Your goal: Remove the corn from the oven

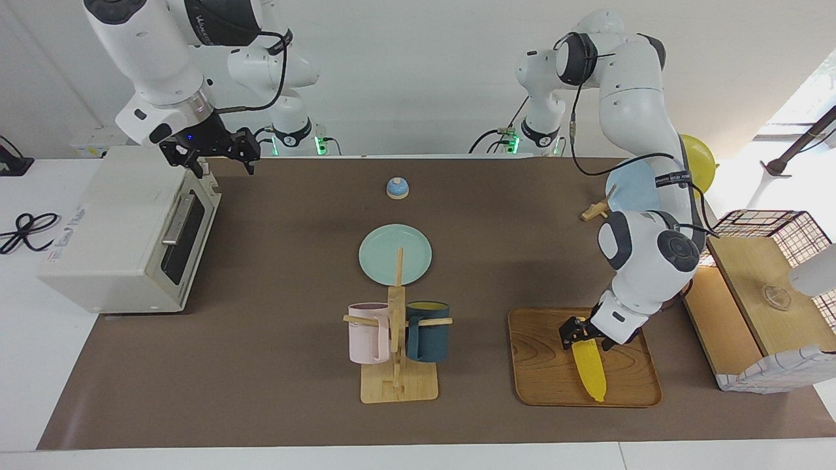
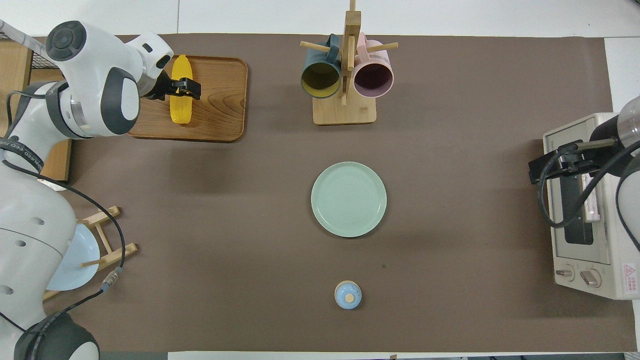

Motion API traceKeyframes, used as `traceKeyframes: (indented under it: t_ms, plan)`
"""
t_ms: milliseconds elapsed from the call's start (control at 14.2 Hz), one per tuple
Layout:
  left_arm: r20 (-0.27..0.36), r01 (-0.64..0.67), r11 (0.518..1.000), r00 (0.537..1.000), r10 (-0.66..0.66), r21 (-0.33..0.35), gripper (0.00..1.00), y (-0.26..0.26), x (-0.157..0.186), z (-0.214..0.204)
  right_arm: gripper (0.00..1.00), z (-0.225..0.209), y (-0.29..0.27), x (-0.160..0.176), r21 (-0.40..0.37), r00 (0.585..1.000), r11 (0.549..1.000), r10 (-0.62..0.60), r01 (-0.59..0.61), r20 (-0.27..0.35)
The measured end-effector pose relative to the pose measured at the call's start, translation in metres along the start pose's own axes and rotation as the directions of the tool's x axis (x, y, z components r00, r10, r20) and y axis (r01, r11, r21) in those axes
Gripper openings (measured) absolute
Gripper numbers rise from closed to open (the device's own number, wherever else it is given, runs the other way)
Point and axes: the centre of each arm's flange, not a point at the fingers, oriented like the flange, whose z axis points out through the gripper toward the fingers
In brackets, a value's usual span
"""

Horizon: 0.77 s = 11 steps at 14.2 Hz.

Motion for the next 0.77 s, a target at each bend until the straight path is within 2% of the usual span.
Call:
traceKeyframes:
  t_ms: [140, 281, 562, 773]
  plan:
    - [-0.003, 0.015, 1.0, 1.0, -0.015, 0.0, 1.0, 0.001, 0.0, -0.028, 1.0, 0.0, 0.0, 0.0, 0.0, 1.0, 1.0, 0.0, 0.0, -0.002]
    - [0.0, 0.045, 0.999, 0.999, -0.045, 0.003, 1.0, -0.002, -0.003, -0.077, 1.0, 0.0, 0.0, 0.0, 0.0, 1.0, 1.0, 0.0, 0.0, -0.002]
    - [0.059, 0.062, 0.998, 0.996, -0.064, 0.034, 1.0, -0.015, -0.033, -0.187, 1.0, 0.0, 0.0, 0.0, 0.0, 1.0, 1.0, 0.0, 0.0, -0.003]
    - [0.107, 0.065, 0.996, 0.992, -0.07, 0.055, 1.0, -0.012, -0.063, -0.246, 1.0, 0.0, 0.003, 0.0, 0.001, 1.0, 1.0, 0.005, -0.005, -0.004]
